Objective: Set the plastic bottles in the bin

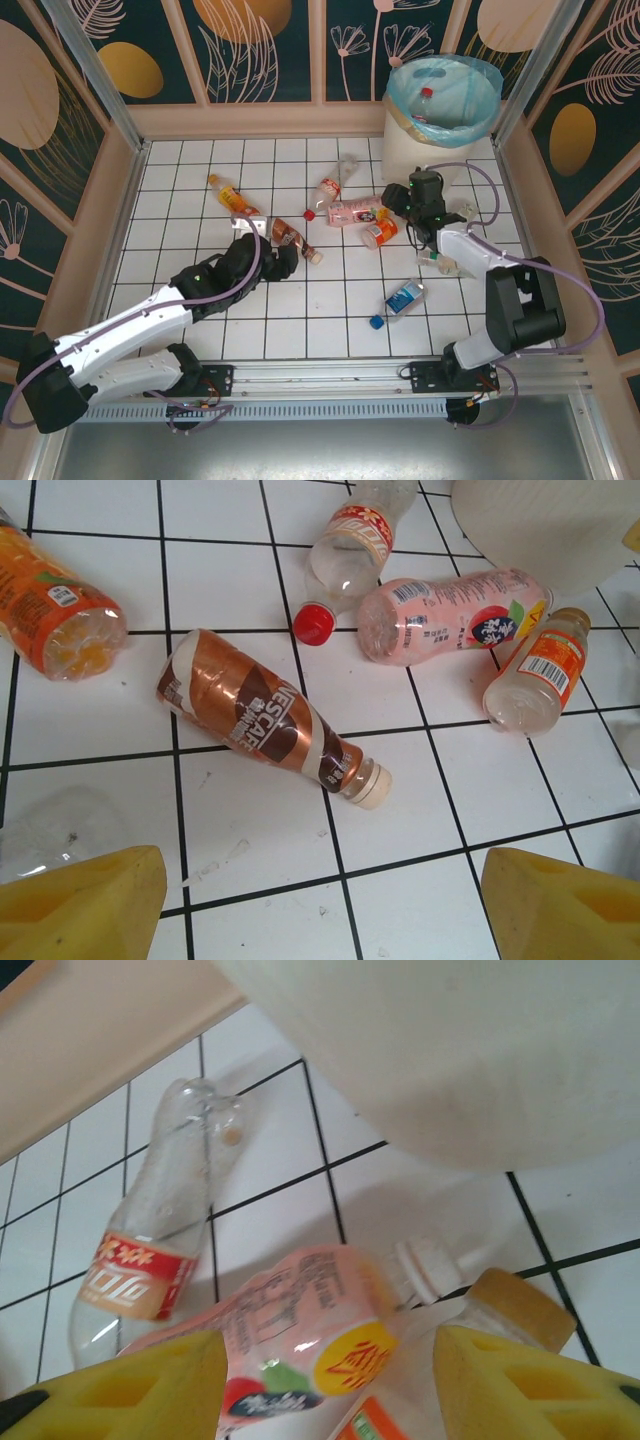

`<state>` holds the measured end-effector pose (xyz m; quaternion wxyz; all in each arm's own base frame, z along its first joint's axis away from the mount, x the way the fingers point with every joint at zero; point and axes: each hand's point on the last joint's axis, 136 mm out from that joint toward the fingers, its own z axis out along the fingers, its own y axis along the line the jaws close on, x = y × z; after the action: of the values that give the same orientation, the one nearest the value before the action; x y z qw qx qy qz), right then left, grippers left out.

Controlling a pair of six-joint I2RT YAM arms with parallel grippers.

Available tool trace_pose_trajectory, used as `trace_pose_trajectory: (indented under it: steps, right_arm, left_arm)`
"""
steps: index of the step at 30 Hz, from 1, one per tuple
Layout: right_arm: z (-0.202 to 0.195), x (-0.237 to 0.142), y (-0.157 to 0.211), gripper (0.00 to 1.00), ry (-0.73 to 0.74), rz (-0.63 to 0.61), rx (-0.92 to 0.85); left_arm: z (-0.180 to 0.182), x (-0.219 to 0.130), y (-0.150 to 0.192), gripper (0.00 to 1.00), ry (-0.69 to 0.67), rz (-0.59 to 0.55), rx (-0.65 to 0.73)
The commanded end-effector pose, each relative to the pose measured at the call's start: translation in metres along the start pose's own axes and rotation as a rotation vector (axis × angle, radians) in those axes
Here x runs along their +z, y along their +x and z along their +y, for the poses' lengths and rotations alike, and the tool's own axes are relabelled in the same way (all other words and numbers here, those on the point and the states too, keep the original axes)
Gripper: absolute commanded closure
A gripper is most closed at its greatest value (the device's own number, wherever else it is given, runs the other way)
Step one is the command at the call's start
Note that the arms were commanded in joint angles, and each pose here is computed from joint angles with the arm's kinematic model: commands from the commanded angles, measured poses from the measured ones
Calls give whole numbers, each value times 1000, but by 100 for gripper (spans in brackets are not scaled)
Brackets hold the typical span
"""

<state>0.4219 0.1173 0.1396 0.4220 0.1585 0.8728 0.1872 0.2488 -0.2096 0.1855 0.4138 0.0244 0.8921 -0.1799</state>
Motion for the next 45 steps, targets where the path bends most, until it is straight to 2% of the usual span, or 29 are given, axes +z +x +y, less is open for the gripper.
trace_pose_trajectory:
  steps: [1,13,20,27,34,41,45]
  right_arm:
    - [-3,14,-7,43,-39,-39,7]
    - [-28,61,1,38,10,18,15]
    - [-22,71,16,36,-47,81,37]
    - [-15,60,33,35,-97,138,65]
    - [-1,35,35,36,-133,133,49]
    - [-2,6,15,35,-96,41,21]
    - [-21,8,-1,34,-27,-3,13]
  left_arm:
    - [-12,1,-10,18,38,-20,-27]
    - [-13,0,-11,18,37,-14,-34]
    - [-10,-1,-10,18,25,-11,-31]
    - [-8,0,-7,18,25,-9,-44]
    - [-8,2,-4,18,28,-3,-54]
    - [-9,1,-5,19,32,-7,-63]
    - [-10,1,-6,19,35,-9,-65]
